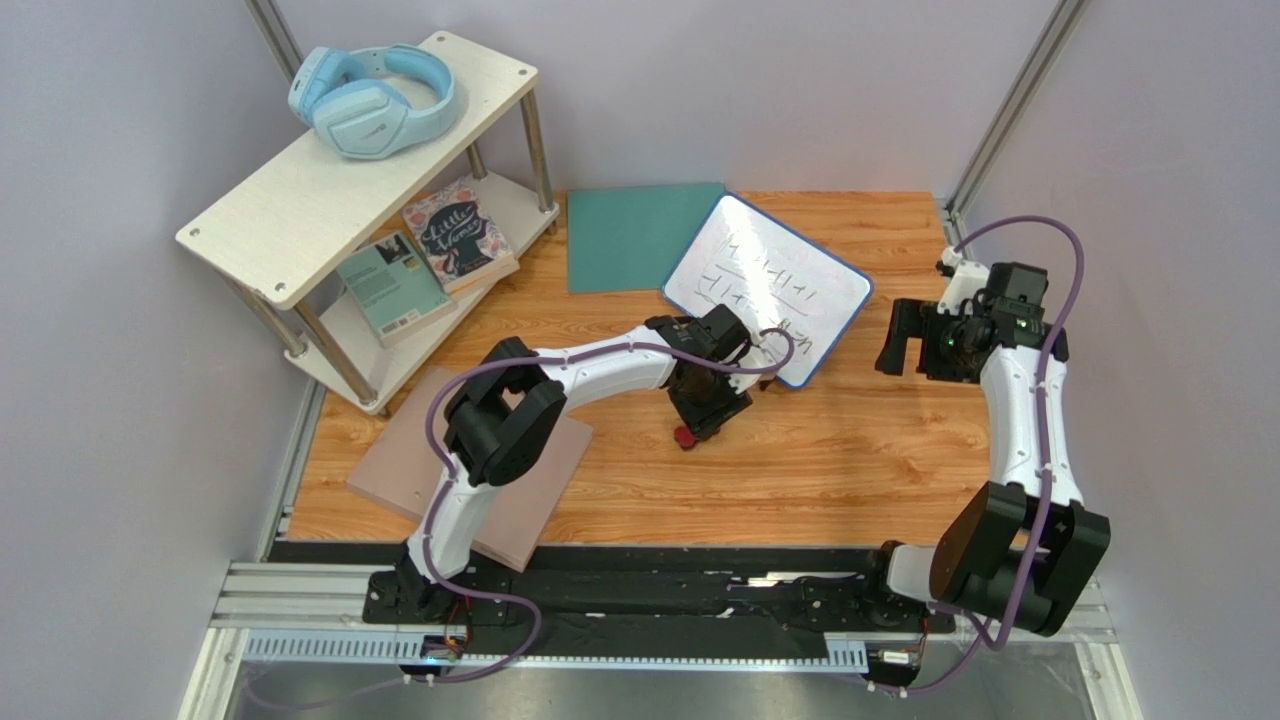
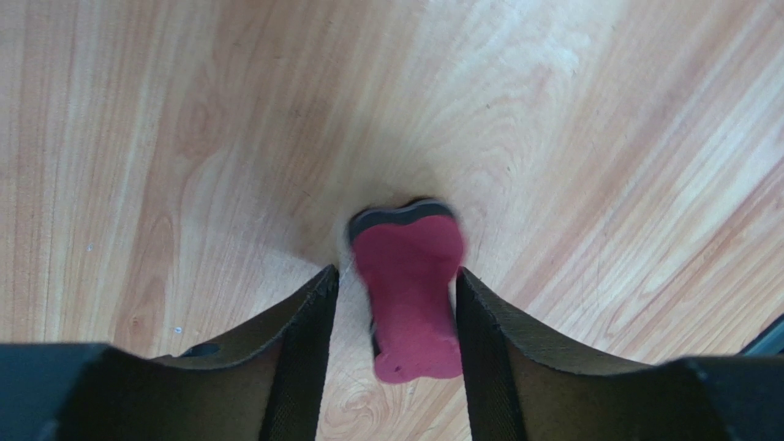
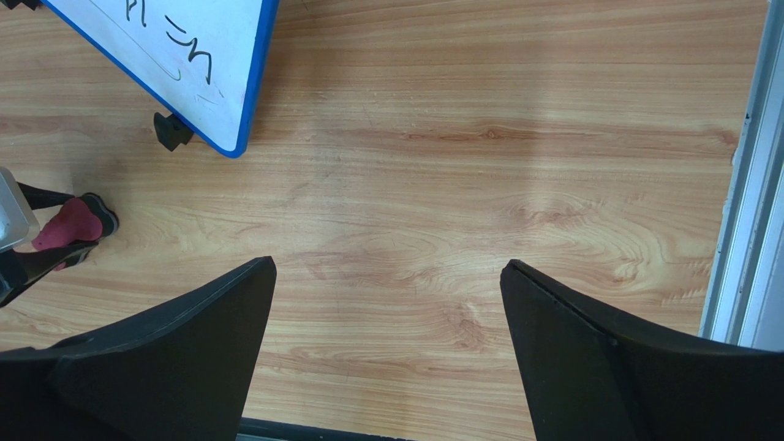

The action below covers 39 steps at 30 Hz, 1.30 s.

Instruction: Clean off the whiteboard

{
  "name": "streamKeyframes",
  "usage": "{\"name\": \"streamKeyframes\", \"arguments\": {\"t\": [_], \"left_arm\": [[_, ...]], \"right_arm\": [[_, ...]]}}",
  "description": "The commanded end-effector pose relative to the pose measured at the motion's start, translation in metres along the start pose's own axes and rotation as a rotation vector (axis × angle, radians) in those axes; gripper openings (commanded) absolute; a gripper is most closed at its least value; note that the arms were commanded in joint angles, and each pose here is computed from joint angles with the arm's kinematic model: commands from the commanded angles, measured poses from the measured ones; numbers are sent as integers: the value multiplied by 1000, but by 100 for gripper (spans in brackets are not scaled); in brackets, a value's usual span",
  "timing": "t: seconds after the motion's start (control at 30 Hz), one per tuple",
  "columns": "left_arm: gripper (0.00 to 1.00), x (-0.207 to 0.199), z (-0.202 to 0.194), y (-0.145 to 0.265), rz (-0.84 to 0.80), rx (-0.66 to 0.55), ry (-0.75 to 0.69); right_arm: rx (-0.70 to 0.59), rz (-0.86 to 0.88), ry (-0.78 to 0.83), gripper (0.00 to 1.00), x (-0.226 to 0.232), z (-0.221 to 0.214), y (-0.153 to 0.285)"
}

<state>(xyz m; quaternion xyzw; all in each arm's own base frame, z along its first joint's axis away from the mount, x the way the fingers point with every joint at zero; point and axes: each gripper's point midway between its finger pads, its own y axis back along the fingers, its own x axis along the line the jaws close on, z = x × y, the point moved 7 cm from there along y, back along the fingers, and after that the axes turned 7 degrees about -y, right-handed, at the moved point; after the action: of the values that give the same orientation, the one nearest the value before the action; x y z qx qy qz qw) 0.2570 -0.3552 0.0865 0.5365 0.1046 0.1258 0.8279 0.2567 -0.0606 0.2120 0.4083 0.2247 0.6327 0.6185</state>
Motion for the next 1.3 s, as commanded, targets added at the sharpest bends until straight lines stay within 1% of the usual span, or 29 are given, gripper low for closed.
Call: {"name": "streamKeyframes", "arguments": {"t": [0.0,0.03,0.07,0.13,0.17,0.2,0.27,0.3,0.37,0.4,0.43,0.6,0.7,0.73,0.77,0.83,0.87,0.93,0.97,1.03,1.07,1.1,1.13,1.2,1.27], "left_arm": [[51,2,1,-4,26,32,9],[49,3,0,-5,34,39,10],[42,2,-1,-5,36,46,8],[32,3,-3,-5,49,55,8],[20,3,-5,-5,54,61,10],[15,3,-5,-3,61,64,16],[0,6,-6,1,101,68,25],[0,7,-6,3,112,68,27],[0,9,-4,12,147,56,35],[0,9,-3,15,151,51,36],[0,14,-1,23,207,46,39],[0,24,11,49,339,-7,69],[0,27,21,64,378,-61,81],[0,29,26,71,395,-81,84],[0,30,28,74,405,-89,85],[0,34,34,81,447,-102,94],[0,36,36,84,462,-108,96],[0,41,41,90,501,-119,103],[0,43,43,92,511,-125,106],[0,46,50,95,520,-147,114],[0,48,54,97,521,-158,118],[0,49,56,95,514,-164,126],[0,52,64,102,512,-196,130],[0,54,71,100,479,-224,163],[0,61,82,108,476,-273,205]], "right_arm": [[-35,-29,10,98,-4,7,0],[-38,-31,9,98,-4,8,0],[-36,-31,10,98,-4,8,-1],[-39,-34,7,98,-5,8,-2],[-41,-31,3,98,-5,9,-2],[-44,-31,1,98,-5,10,-4],[-52,-26,-4,98,-5,13,-6],[-63,-18,5,99,-6,16,-7],[-86,53,39,100,-1,21,-8],[-101,89,107,100,-1,26,-10],[-105,180,135,100,7,27,-11],[-105,254,67,99,10,52,-18],[-89,354,59,95,14,64,-31],[-108,365,66,93,14,75,-30],[-90,377,51,93,11,80,-41],[-110,398,48,92,10,98,-44],[-86,410,37,92,6,101,-58],[-101,451,66,90,6,116,-63],[-73,475,54,89,3,115,-76],[-86,520,84,88,4,127,-80],[-45,536,63,86,1,124,-92],[-36,555,64,85,1,125,-95],[-32,567,64,85,1,127,-98],[-19,584,66,83,0,128,-107],[-11,607,72,80,0,127,-114]]}}
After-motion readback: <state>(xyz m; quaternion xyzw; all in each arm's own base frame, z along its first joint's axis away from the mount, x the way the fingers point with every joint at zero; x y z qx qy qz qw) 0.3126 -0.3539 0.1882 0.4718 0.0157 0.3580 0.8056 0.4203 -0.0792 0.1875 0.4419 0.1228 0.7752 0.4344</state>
